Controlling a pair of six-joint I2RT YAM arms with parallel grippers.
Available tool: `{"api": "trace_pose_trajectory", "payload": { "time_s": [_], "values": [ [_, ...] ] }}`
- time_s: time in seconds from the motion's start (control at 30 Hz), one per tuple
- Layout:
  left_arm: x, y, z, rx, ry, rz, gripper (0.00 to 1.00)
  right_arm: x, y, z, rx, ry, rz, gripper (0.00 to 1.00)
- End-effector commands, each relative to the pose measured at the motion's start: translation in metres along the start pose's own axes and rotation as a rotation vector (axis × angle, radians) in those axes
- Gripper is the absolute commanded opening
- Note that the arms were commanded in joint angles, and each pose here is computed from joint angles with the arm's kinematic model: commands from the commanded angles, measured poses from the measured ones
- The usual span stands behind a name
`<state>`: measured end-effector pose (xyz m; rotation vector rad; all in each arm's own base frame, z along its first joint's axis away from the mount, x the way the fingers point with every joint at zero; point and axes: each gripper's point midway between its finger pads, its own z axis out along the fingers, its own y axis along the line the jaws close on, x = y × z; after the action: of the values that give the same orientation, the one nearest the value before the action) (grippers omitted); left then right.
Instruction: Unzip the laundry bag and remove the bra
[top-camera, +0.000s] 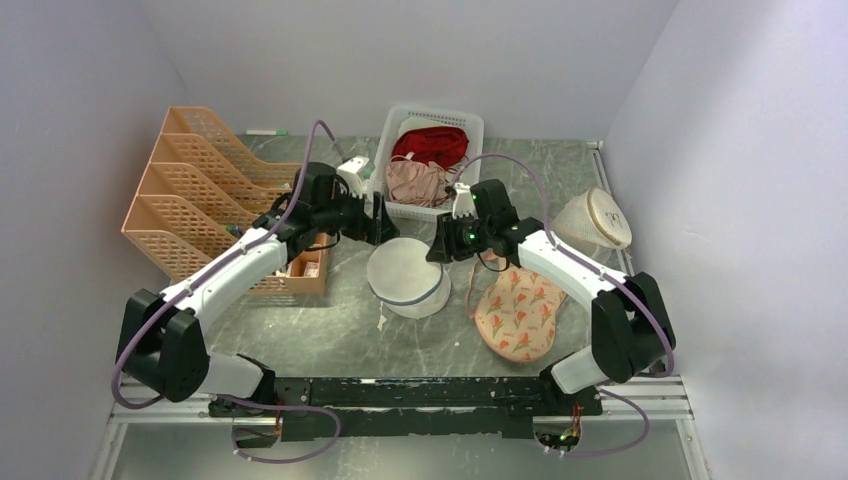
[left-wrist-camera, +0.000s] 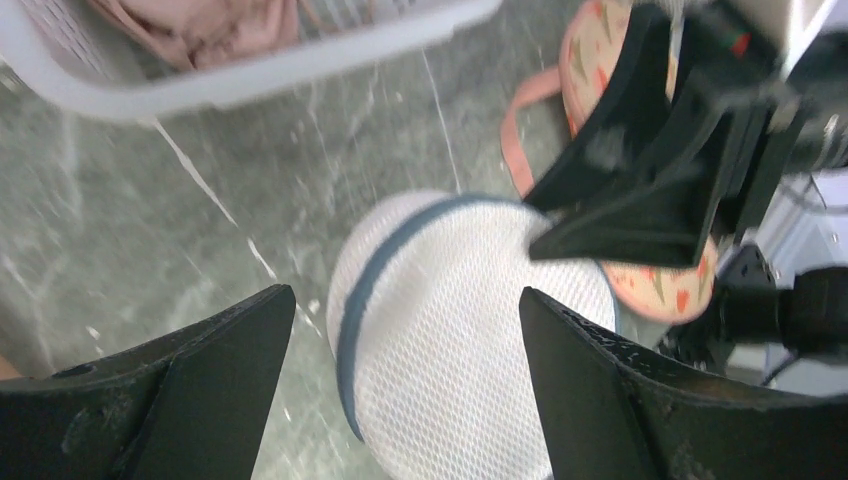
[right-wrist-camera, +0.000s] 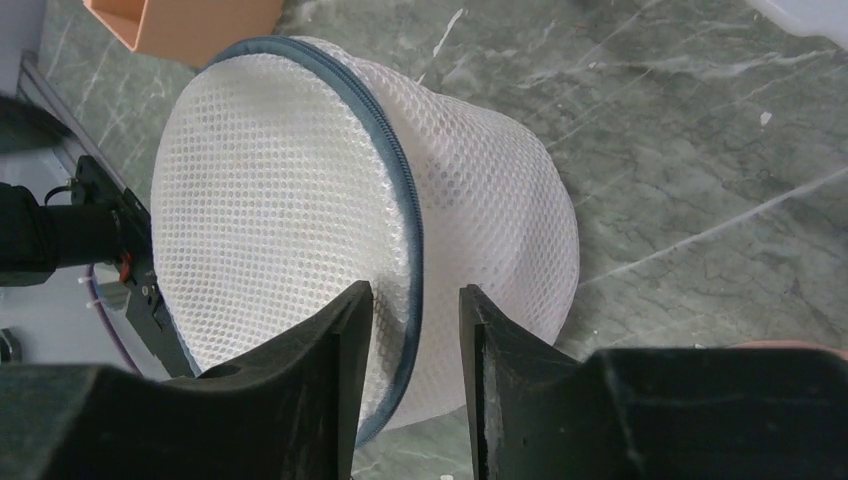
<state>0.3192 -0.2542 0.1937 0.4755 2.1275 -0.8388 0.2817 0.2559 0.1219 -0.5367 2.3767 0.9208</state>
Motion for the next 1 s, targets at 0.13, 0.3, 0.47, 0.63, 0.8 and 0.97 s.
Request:
{"api": "trace_pose_trajectory", "payload": {
  "time_s": [0.13, 0.3, 0.47, 0.63, 0.8, 0.97],
  "values": [
    [0.069, -0.01, -0.013, 0.095, 0.146, -0.062, 0.94, 0.005, 0.0, -0.004, 0.026, -0.009, -0.021, 0.45],
    [0.076, -0.002, -0.007, 0.083, 0.215, -0.056, 0.94, 0.005, 0.011, -0.01, 0.028, -0.037, -0.033, 0.54],
    [0.085, 0.004, -0.004, 0.092, 0.249, -0.093, 0.88, 0.005, 0.012, -0.02, 0.093, -0.062, -0.05, 0.62],
    [0.081, 0.001, -0.008, 0.13, 0.22, -0.133, 0.66, 0.006, 0.008, -0.03, 0.185, -0.068, -0.065, 0.68],
    [0.076, -0.003, -0.012, 0.146, 0.186, -0.191, 0.36, 0.007, 0.015, -0.033, 0.246, -0.063, -0.081, 0.7],
    [0.071, -0.005, -0.031, 0.124, 0.079, -0.355, 0.07, 0.009, 0.041, -0.03, 0.27, -0.066, -0.11, 0.7]
  ]
}}
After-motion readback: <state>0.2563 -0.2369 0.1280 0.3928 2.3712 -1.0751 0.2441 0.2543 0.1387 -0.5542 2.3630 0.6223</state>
